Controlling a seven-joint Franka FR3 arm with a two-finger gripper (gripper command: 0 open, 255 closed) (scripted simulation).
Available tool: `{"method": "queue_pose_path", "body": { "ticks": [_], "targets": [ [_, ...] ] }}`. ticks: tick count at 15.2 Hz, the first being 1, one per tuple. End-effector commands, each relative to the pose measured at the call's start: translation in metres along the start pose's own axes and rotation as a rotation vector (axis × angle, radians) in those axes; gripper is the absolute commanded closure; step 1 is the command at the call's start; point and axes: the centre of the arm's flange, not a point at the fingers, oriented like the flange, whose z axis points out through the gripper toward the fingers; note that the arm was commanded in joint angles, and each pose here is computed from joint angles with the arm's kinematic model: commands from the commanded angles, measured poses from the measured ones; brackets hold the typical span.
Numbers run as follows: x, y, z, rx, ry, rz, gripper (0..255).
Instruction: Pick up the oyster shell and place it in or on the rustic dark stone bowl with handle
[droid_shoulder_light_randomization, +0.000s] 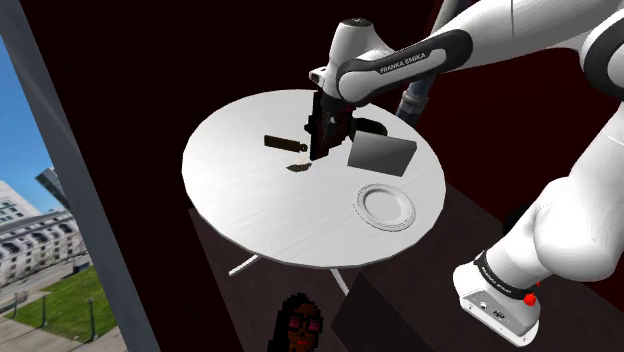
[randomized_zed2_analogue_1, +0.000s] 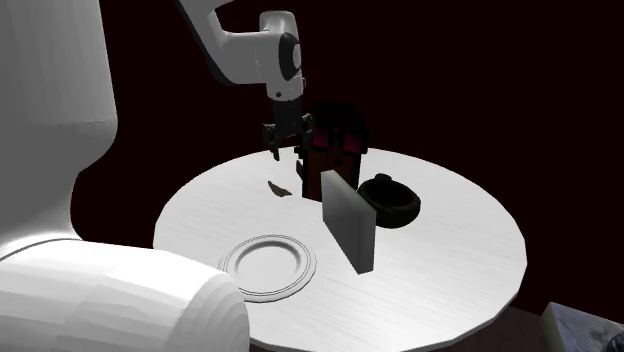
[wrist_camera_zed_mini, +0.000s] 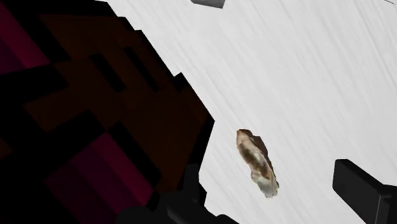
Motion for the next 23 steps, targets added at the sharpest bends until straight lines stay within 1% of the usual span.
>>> {"method": "queue_pose_path", "body": {
  "ticks": [1, 9, 17, 23],
  "targets": [
    [0.015, -0.002, 0.023, 0.001, -0.006, -0.063, 0],
    [0.079, -0.019, 0.108, 0.006, -0.031, -0.307, 0],
    [0.080, -0.020, 0.151, 0.006, -0.031, -0.316, 0],
    [0.080, -0.020, 0.151, 0.006, -0.031, -0.316, 0]
  ]
}}
